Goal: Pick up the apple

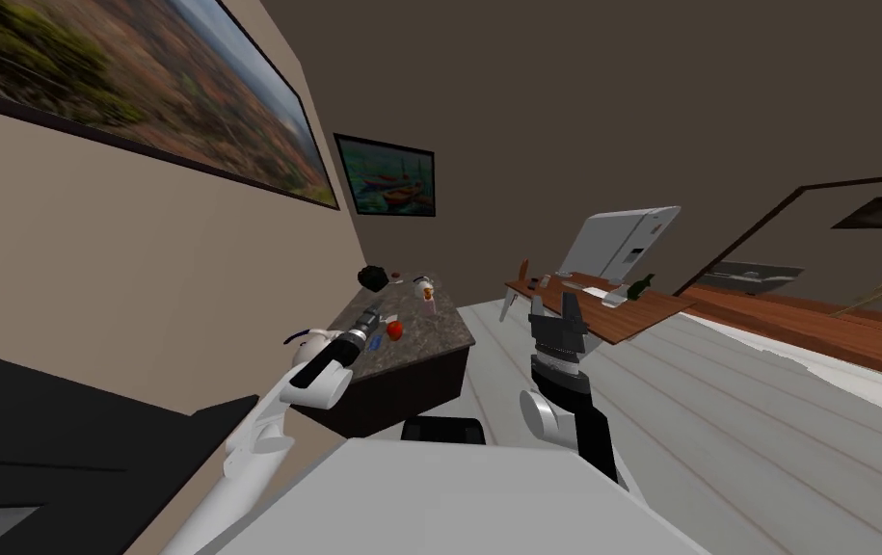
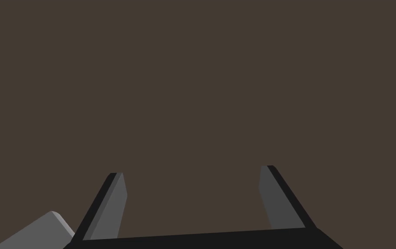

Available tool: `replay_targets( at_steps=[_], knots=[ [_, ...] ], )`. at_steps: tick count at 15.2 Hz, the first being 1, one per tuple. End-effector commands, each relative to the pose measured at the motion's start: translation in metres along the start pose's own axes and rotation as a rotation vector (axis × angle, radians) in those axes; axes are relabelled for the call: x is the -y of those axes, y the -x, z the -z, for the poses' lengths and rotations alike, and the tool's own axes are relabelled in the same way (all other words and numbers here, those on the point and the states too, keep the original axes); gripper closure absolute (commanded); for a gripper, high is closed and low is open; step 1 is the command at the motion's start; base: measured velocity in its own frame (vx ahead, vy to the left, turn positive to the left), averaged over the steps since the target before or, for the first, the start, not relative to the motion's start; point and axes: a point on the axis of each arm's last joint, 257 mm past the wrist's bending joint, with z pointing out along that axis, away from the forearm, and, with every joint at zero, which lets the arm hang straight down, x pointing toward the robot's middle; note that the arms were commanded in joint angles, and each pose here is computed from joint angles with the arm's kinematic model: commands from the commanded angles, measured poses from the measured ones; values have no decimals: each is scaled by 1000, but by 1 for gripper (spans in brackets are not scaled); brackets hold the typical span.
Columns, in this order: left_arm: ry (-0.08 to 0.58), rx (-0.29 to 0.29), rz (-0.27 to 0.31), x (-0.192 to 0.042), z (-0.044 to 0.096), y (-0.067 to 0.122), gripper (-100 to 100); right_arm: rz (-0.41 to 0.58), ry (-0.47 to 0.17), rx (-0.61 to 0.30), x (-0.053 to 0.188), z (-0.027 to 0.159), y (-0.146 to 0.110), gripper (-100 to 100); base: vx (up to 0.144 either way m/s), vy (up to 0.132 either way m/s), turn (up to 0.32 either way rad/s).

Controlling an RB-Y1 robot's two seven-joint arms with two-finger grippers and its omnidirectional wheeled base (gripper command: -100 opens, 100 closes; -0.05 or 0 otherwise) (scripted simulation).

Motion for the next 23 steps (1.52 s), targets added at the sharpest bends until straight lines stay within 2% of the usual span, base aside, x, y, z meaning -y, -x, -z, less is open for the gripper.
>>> replay_targets(
  at_steps=[1,12,23],
  knots=[
    [38,-3,5,-7,-3,2,-100,0,0,0,0,0,0,0,-33,30,-191],
    [194,-8,26,-34,-11,13,-100,0,0,0,0,0,0,0,-23,28,-96],
    [351,-7,42,-64,-9,20,-100,0,0,0,0,0,0,0,-22,26,-99]
  ],
)
